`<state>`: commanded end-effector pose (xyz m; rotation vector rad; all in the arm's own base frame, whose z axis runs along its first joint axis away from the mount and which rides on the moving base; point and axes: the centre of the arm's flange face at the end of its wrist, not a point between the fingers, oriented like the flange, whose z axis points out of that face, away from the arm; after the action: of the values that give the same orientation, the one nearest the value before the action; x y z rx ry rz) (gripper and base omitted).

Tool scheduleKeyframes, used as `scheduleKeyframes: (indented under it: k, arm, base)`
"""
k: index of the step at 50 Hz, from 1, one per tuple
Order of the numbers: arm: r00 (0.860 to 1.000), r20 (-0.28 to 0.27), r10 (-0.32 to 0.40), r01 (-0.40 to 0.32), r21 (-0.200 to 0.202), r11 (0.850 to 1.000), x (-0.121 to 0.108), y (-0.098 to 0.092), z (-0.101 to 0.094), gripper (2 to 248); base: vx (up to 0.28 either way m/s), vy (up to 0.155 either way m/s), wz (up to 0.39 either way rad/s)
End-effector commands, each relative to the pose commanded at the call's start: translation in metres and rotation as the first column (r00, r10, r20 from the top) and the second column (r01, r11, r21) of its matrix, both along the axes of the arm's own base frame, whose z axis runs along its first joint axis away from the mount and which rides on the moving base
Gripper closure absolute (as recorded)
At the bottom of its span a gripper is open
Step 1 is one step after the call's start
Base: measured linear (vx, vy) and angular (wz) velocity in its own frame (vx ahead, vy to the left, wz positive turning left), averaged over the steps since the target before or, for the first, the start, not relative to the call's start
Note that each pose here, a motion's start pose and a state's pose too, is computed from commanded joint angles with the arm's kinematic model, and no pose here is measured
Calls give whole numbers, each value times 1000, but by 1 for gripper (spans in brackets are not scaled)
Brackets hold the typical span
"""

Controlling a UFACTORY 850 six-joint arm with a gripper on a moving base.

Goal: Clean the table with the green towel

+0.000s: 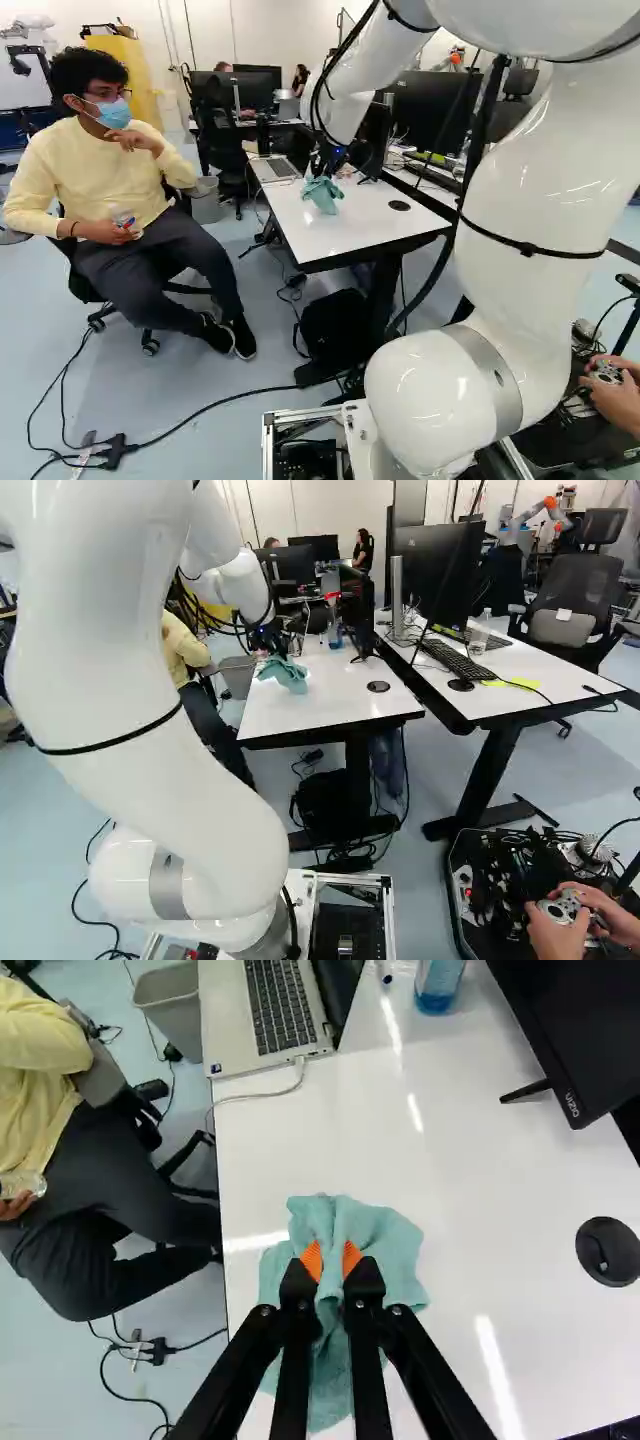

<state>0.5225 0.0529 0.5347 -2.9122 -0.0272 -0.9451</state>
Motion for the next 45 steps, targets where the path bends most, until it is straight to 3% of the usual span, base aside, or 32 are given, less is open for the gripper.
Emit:
scheduleKeyframes:
  k: [45]
  arm:
    - [987, 63, -151, 151, 3, 989, -13, -77, 4, 209]
  base:
    - [0, 0, 0]
